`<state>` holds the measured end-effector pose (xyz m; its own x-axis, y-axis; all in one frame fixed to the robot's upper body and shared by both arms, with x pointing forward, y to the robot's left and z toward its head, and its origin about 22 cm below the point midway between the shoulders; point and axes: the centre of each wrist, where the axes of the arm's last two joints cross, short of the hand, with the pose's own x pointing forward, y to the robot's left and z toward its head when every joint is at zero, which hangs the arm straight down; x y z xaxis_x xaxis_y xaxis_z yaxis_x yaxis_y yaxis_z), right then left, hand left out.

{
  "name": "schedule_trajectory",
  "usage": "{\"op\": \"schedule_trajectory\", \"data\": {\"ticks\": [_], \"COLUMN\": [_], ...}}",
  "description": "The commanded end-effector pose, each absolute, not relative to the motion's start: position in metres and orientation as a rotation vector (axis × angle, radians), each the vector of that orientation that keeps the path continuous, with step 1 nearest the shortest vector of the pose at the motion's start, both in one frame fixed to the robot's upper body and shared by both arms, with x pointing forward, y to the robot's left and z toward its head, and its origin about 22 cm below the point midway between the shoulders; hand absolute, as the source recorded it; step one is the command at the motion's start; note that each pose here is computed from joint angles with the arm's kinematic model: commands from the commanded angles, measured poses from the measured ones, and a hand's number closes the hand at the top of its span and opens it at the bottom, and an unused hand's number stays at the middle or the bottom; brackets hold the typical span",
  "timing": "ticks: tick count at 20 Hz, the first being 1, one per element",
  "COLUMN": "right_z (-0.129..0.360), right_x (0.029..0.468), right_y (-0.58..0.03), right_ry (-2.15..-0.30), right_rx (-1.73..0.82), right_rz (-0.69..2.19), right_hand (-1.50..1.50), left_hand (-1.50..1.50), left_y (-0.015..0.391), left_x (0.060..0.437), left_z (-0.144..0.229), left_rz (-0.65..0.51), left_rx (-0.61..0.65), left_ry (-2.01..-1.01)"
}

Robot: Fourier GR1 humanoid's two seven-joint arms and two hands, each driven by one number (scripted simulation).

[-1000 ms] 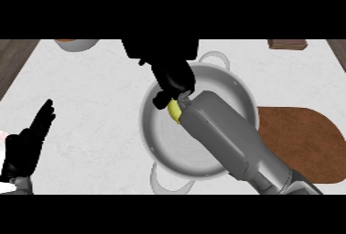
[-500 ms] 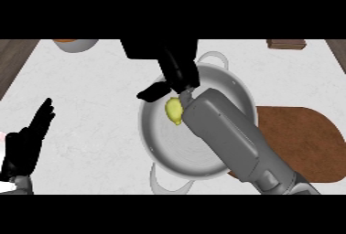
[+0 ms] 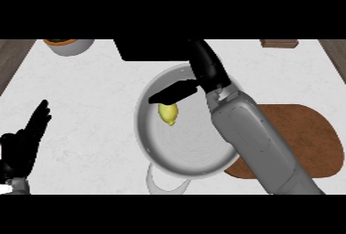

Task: Pick the lemon from the cutting board and place it in the pot

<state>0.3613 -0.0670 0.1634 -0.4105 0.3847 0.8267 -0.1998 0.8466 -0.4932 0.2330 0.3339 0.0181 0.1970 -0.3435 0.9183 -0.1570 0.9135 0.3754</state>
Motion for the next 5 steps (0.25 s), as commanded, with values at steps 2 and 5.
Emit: {"op": "schedule_trajectory", "data": {"ticks": [2, 5], "right_z": [0.178, 0.177], "right_x": [0.355, 0.33], "right_y": [-0.12, -0.159], "right_ry": [-1.885, -1.906], "right_rx": [-0.066, -0.075], "right_rz": [0.609, 0.574], "right_hand": [-1.5, -1.5], "left_hand": [0.0, 0.0], "left_y": [0.328, 0.333], "left_x": [0.234, 0.221], "left_z": [0.021, 0.022], "left_rz": [-0.146, -0.135], "left_rx": [0.446, 0.461], "left_ry": [-1.387, -1.385]}}
